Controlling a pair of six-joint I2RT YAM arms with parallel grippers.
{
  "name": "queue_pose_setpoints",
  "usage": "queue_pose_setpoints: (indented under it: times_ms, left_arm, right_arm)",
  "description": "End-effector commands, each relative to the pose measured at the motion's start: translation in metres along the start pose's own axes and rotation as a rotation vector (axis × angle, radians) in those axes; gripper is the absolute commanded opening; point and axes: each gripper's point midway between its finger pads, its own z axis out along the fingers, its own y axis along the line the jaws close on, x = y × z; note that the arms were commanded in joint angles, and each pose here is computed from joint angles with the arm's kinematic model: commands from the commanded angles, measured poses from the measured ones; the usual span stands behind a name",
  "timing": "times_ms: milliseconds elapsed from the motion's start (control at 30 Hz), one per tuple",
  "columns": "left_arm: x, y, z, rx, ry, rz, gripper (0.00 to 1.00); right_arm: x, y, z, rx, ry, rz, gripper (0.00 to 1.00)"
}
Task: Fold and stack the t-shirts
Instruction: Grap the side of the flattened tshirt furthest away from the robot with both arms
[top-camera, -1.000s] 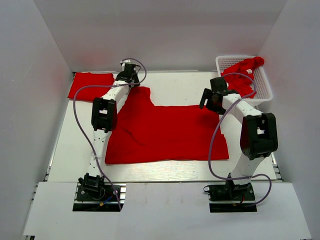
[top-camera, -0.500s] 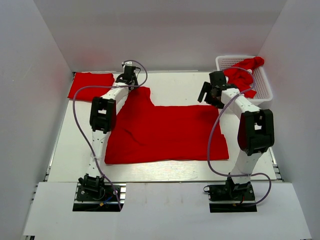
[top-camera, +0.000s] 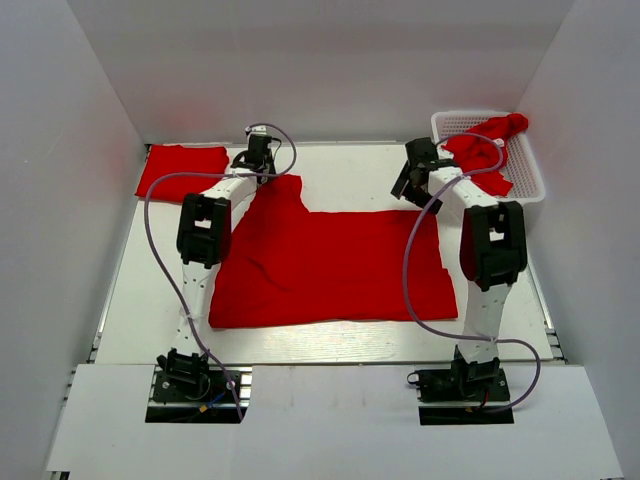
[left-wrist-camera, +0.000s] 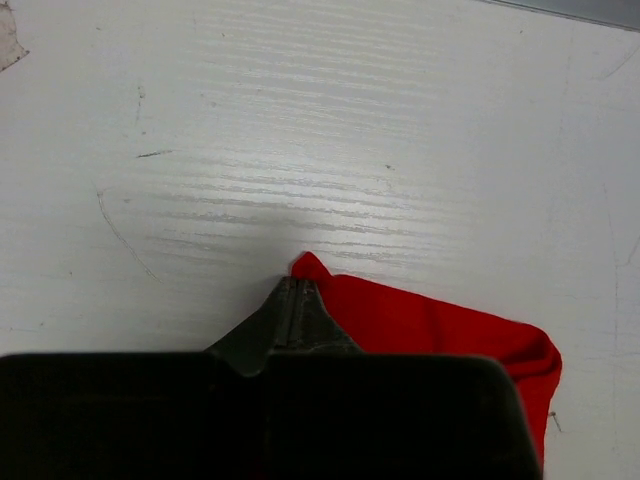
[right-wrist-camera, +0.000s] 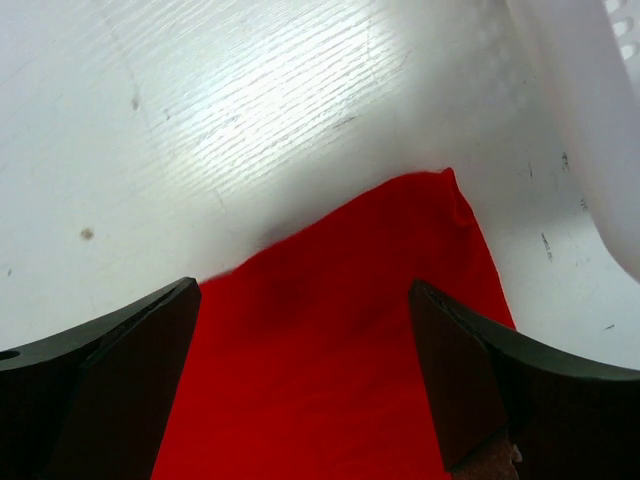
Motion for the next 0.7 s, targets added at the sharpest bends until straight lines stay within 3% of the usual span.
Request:
queue_pose_setpoints:
  times_ms: [0,200,500,667]
  left_arm:
    - [0.008,0.002,-0.02,-0.015,0.064,0.019,0.0]
    - [0.003,-0.003,-0.027,0.016,0.046,0.012,0.0]
    - [-0.003,-0.002,-0.033,0.012,0.029,0.0,0.0]
    - [-0.008,-0.002,-0.036,0.015,0.019,-0.002,0.0]
  right_arm:
    - [-0.023,0.001,0.001,0.083,-0.084,0.12,0.9]
    - [-0.025,0.003,0.014,0.128,-0.103,0.146,0.89]
    - [0.005,-0.006,0.039,0.18,-0.025,0.136,0.84]
    - [0.014,-0.01,0.055,0.204,-0.008,0.128,0.78]
